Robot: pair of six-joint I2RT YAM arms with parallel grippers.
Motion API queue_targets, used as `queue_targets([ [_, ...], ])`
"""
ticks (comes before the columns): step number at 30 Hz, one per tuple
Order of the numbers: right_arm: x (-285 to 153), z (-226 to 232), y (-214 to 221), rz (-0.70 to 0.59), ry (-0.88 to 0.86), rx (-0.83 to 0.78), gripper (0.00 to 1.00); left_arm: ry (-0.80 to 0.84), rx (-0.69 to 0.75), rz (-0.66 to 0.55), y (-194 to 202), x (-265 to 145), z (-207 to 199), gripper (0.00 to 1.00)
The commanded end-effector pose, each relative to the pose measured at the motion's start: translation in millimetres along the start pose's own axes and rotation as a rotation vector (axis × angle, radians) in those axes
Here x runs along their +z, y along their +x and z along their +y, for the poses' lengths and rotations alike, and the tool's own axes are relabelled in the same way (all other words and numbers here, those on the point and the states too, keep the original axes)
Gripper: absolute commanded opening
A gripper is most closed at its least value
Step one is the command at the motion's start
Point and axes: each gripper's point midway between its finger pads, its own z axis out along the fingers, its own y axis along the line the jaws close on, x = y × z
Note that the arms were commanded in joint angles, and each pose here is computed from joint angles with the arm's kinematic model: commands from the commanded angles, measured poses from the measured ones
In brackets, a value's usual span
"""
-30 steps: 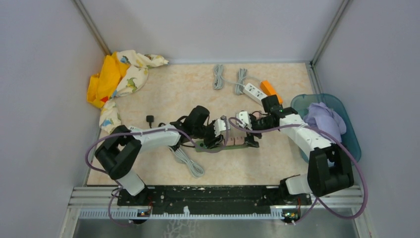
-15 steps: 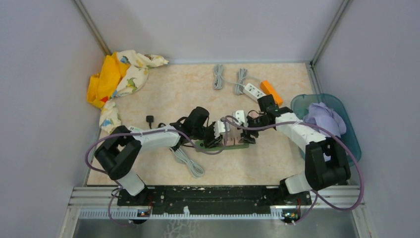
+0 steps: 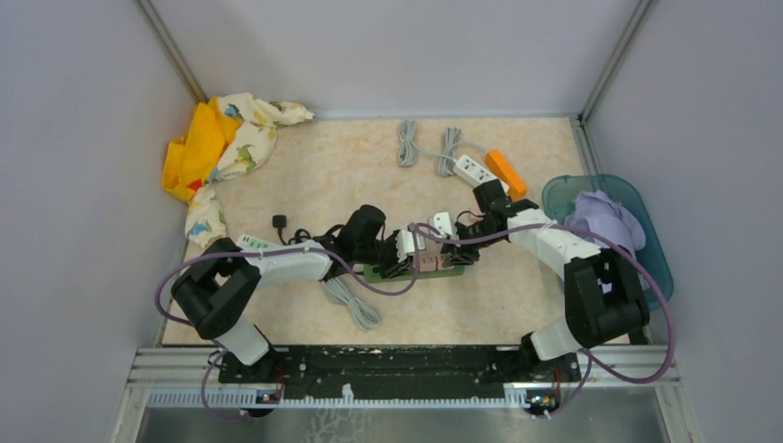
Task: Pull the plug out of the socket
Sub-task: Remove the plug from the socket.
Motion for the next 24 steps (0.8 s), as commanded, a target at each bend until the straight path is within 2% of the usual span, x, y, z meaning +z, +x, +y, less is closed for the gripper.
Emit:
queue_targets([
  [1,-1,6,-12,-0.028,-0.050,-0.070,0.11,-0.004,0.003,0.001,4,-3,-4,0.00],
  [6,-1,9,-17,-0.051,-0.059,-0.080,0.00,-0.002,0.002,0.010,6,0,-5,0.00],
  [12,-11,-9,-13,-0.056,0.012,-0.018,0.00,0.004,0.013,0.007,6,-1,-8,0.00],
  [17,-15,0,-3,-0.025,0.005,-0.078,0.00,0.006,0.006,0.015,8,1,-7,0.00],
  [24,-7,7,-15,-0.094,-0.023,-0.117,0.00,0.009,0.007,0.015,8,1,-8,0.00],
])
